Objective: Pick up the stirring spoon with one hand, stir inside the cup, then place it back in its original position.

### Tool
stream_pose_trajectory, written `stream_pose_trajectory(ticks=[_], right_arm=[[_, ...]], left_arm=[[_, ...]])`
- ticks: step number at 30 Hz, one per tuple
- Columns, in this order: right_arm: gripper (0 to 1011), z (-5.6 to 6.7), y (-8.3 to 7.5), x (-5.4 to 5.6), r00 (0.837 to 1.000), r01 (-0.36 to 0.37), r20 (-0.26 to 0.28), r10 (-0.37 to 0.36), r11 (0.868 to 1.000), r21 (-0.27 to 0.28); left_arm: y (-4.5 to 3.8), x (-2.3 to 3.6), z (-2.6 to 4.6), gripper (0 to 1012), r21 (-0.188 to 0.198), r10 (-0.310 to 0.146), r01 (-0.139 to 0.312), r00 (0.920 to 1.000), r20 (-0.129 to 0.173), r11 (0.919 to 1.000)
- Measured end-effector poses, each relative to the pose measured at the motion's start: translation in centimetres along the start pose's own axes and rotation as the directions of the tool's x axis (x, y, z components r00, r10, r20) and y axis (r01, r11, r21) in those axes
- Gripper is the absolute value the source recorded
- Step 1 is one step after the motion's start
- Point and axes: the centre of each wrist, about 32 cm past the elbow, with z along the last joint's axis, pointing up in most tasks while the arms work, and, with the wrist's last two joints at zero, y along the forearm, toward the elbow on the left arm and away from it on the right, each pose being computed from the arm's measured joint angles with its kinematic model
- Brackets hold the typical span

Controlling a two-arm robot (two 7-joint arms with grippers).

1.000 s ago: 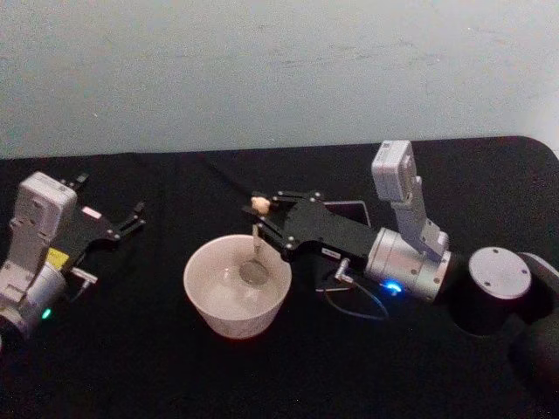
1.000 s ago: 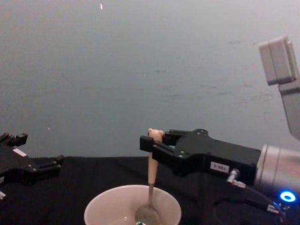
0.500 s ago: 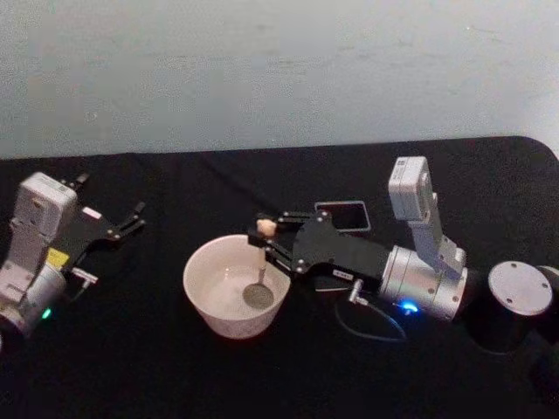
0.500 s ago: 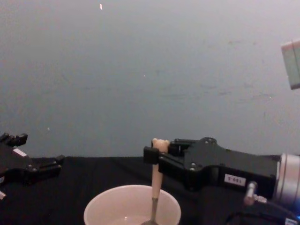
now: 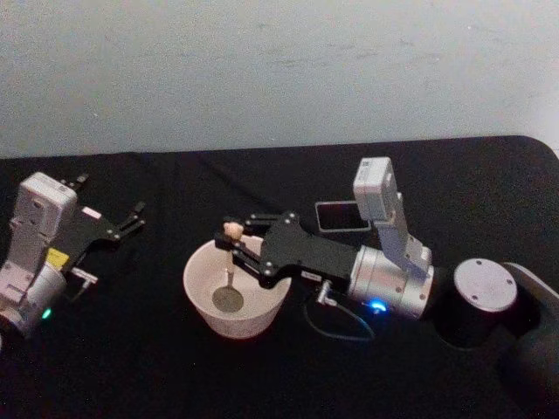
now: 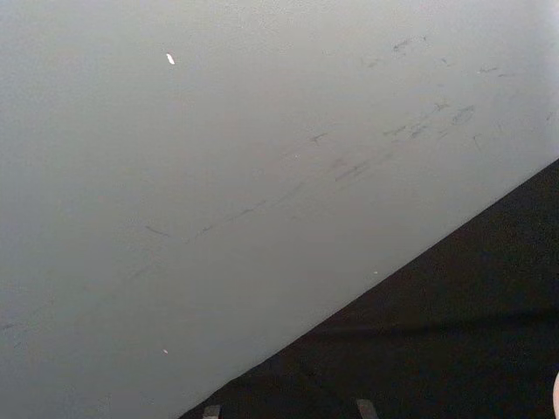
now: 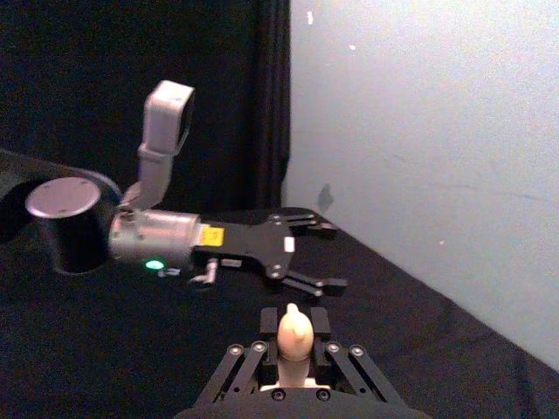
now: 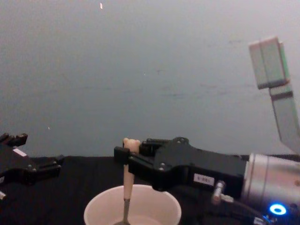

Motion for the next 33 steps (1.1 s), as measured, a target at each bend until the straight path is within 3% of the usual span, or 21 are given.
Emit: stream_pose_trajectory(ticks=[6, 14, 24, 33], right_arm=[[213, -0.1, 0.9, 0.9, 0.999, 0.043, 0.013, -0.043, 0.999, 0.002], [213, -0.1, 0.6, 1.7, 0.996, 0.087, 0.011, -0.087, 0.996, 0.002], [213, -0.2, -0.1, 1.8, 0.994, 0.107, 0.012, -0.107, 0.994, -0.003], [213, 0.1, -2.0, 1.8, 0.992, 0.124, 0.021, -0.124, 0.992, -0.015]], left_arm=[[0.0, 0.0, 0.0, 1001, 0.0, 0.0, 0.0, 1.0, 0.0, 1.0], [0.0, 0.0, 0.0, 1001, 0.0, 0.0, 0.0, 1.0, 0.0, 1.0], [0.0, 0.0, 0.0, 1001, 0.0, 0.0, 0.0, 1.0, 0.0, 1.0], [0.0, 0.0, 0.0, 1001, 0.0, 0.0, 0.0, 1.0, 0.0, 1.0]])
